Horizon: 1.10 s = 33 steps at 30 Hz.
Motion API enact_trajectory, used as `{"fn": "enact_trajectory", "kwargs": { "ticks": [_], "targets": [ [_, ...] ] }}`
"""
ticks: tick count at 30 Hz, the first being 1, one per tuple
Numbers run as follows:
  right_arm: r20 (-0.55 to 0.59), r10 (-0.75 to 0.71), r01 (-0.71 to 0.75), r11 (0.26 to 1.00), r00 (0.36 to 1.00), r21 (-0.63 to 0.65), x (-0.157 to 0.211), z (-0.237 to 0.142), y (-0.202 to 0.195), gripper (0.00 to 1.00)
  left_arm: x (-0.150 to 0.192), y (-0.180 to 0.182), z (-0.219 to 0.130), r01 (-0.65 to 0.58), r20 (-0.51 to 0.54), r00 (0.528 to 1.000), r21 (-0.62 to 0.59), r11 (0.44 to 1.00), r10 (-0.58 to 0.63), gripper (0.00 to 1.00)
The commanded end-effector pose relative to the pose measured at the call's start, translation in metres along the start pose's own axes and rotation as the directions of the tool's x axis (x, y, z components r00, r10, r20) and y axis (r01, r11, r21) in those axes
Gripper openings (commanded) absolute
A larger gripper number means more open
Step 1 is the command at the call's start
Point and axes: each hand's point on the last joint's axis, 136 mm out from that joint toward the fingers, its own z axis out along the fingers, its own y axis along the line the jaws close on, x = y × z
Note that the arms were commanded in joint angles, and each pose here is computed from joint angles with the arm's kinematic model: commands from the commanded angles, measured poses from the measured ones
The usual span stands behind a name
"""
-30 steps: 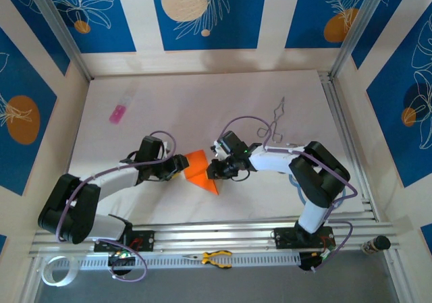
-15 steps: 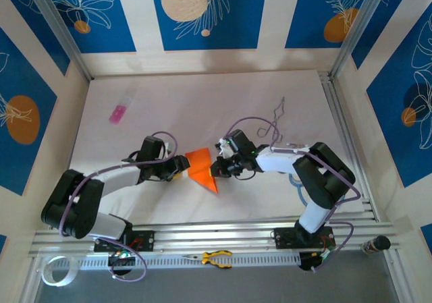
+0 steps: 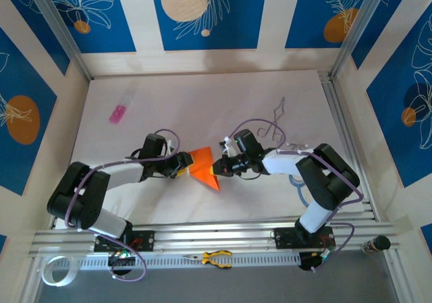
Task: Fold a paper plane with a square sheet of paper (pick it up from the middle)
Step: Fourth fold the wing at the center of the table.
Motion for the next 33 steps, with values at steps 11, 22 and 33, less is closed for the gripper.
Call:
{"fn": "enact_trajectory", "kwargs": {
  "ticks": [11,22,33],
  "targets": [
    [0.030,-0.026,0.029,0.994,0.999,-0.101,-0.002,-0.013,0.018,0.02,-0.009,-0.005,0.003,0.015,0.003,1.000,0.012,1.000,-0.015,0.53],
    [0.025,-0.021,0.023,0.995,0.999,-0.101,-0.001,-0.012,0.016,0.02,-0.014,-0.012,0.012,0.027,-0.012,1.000,0.065,0.998,-0.026,0.41],
    [0.027,-0.009,0.010,0.999,1.000,-0.033,0.001,-0.012,0.003,0.06,-0.018,-0.012,0.009,0.030,0.028,0.999,0.057,0.998,-0.032,0.11]
  ]
}}
